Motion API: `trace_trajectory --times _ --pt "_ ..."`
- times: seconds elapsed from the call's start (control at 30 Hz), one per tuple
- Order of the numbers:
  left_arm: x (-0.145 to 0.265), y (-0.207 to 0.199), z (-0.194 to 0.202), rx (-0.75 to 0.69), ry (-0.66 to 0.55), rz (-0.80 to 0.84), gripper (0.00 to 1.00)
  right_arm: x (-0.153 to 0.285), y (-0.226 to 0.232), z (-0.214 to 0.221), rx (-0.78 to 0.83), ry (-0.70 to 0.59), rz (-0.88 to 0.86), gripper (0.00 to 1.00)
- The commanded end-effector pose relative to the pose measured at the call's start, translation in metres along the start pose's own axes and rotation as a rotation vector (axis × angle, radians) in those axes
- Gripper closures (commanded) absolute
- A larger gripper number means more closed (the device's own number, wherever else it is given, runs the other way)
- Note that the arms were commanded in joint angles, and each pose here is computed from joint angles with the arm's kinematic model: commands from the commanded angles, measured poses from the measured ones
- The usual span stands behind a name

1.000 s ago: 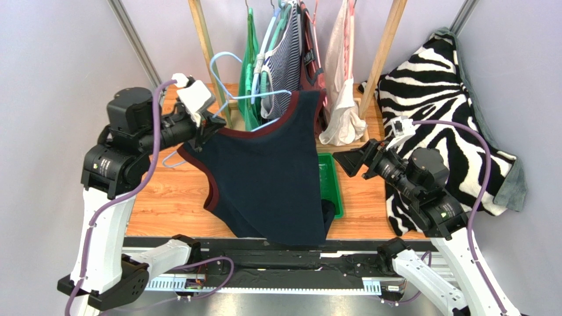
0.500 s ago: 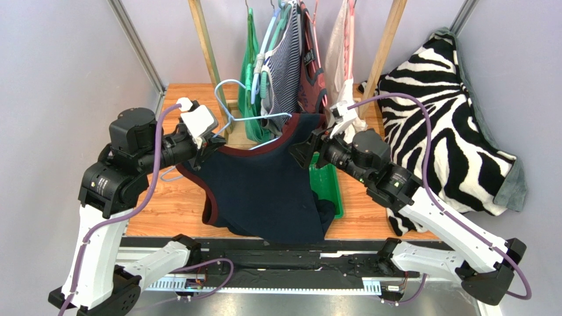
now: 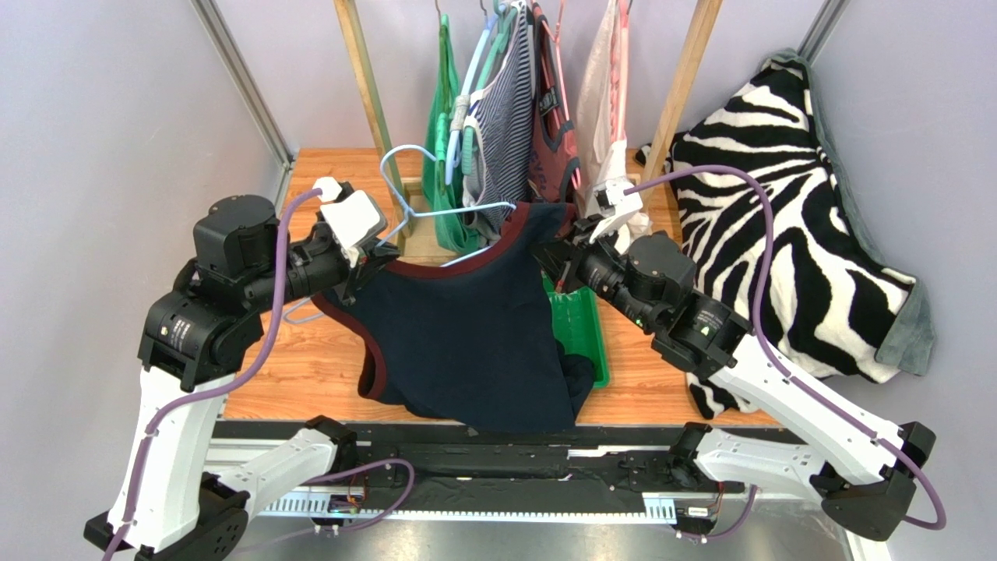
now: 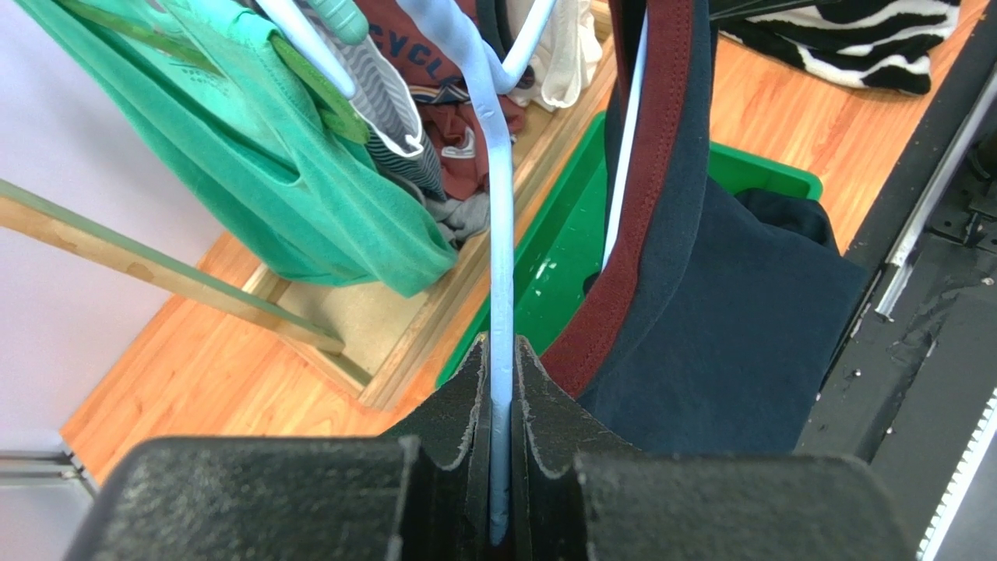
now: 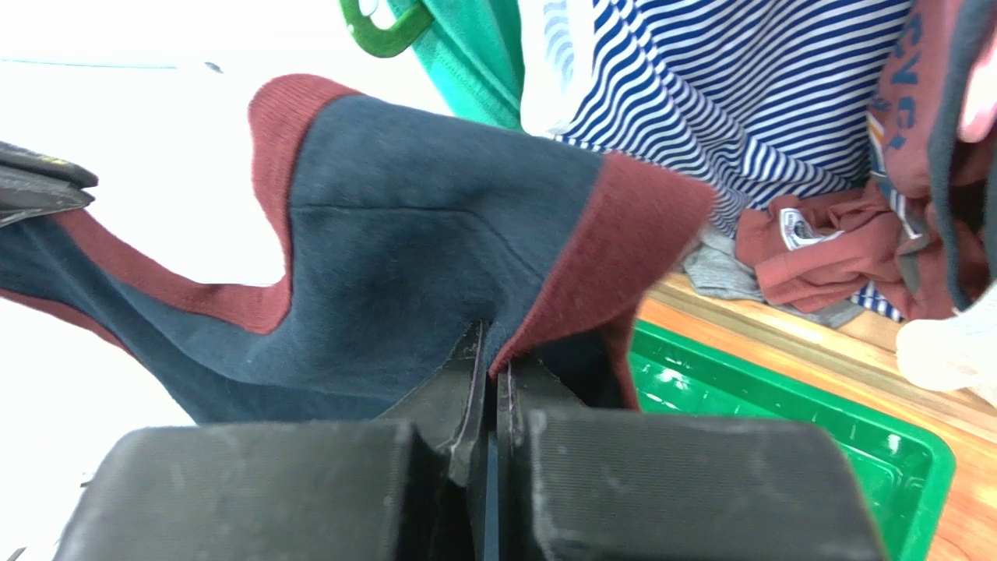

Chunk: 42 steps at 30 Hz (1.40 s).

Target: Remove the tank top from the hanger

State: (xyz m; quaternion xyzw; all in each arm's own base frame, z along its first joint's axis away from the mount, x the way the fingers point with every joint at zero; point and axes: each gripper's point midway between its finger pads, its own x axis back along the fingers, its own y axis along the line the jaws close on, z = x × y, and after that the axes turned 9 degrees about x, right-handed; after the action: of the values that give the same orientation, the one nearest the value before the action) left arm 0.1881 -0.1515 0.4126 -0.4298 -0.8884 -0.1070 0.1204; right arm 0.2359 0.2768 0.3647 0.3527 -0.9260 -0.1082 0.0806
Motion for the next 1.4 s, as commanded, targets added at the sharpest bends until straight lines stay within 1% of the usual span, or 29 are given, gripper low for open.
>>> trace_trajectory --times 0.0,0.07,0.13,0.17,0.27,0.4,0.5,0.6,0.63,0.73,0.87,0.9,1.0,1.03,1.1,1.13,1.17,1.2,1.23,1.27,1.3,1.33,1.37 --pt "0.006 0.006 -0.009 -0.054 -0.042 -0.041 1.0 0.022 -0.004 -0.053 -0.022 -0.156 0.044 1.0" --pt "0.006 0.012 -0.006 -0.065 -0.032 -0.074 1.0 0.032 -0.014 -0.06 -0.019 -0.175 0.098 1.0" --pt "0.006 0.017 -0.001 -0.079 -0.016 -0.099 1.0 0.05 -0.024 -0.076 0.001 -0.221 0.149 1.0" --pt "0.007 0.017 0.001 -0.086 -0.014 -0.105 1.0 0.059 -0.038 -0.085 -0.006 -0.253 0.218 1.0" --pt "0.01 0.017 0.003 -0.093 -0.01 -0.108 1.0 0.075 -0.058 -0.097 -0.013 -0.301 0.298 1.0" --pt "0.016 0.012 -0.008 -0.091 -0.04 -0.093 1.0 0.07 -0.072 -0.088 -0.005 -0.265 0.356 1.0" --pt "0.022 0.008 -0.024 -0.091 -0.076 -0.083 1.0 0.065 -0.082 -0.079 0.006 -0.237 0.403 1.0" --pt "0.03 0.006 -0.041 -0.098 -0.115 -0.077 1.0 0.072 -0.104 -0.08 0.018 -0.24 0.498 1.0" --pt "0.032 0.003 -0.043 -0.09 -0.121 -0.07 1.0 0.077 -0.119 -0.083 0.012 -0.247 0.542 1.0" --pt "0.042 -0.002 -0.057 -0.094 -0.157 -0.057 1.0 0.088 -0.147 -0.084 -0.03 -0.25 0.594 1.0" --pt "0.049 -0.003 -0.066 -0.104 -0.181 -0.066 1.0 0.091 -0.154 -0.072 -0.063 -0.234 0.574 1.0" --pt "0.048 -0.002 -0.065 -0.105 -0.177 -0.066 1.0 0.087 -0.154 -0.062 -0.075 -0.211 0.562 1.0" --pt "0.039 -0.001 -0.064 -0.102 -0.163 -0.048 1.0 0.075 -0.14 -0.047 -0.098 -0.182 0.457 1.0" --pt "0.036 0.0 -0.066 -0.102 -0.166 -0.046 1.0 0.066 -0.129 -0.029 -0.102 -0.128 0.372 1.0" --pt "0.023 0.005 -0.068 -0.105 -0.153 -0.037 1.0 0.058 -0.115 -0.018 -0.098 -0.099 0.288 1.0" --pt "0.019 0.007 -0.072 -0.111 -0.157 -0.036 1.0 0.052 -0.106 -0.007 -0.067 -0.06 0.244 0.98" --pt "0.007 0.007 -0.076 -0.117 -0.149 -0.014 1.0 0.05 -0.102 -0.003 -0.046 -0.045 0.228 0.93" --pt "0.001 0.011 -0.079 -0.13 -0.142 -0.021 1.0 0.048 -0.098 0.0 -0.022 -0.03 0.213 0.71" --pt "0.0 0.01 -0.089 -0.148 -0.158 -0.016 1.0 0.043 -0.083 0.008 0.033 0.013 0.14 0.56" --pt "-0.017 0.01 -0.09 -0.163 -0.136 0.008 1.0 0.044 -0.075 0.004 0.065 0.034 0.12 0.44" --pt "-0.023 0.012 -0.093 -0.177 -0.133 0.0 1.0 0.045 -0.071 0.003 0.108 0.056 0.109 0.3" --pt "-0.023 0.012 -0.102 -0.194 -0.145 -0.001 1.0 0.046 -0.063 0.002 0.154 0.07 0.118 0.26" --pt "-0.037 0.014 -0.102 -0.204 -0.126 0.007 1.0 0.051 -0.061 -0.006 0.227 0.086 0.129 0.23"
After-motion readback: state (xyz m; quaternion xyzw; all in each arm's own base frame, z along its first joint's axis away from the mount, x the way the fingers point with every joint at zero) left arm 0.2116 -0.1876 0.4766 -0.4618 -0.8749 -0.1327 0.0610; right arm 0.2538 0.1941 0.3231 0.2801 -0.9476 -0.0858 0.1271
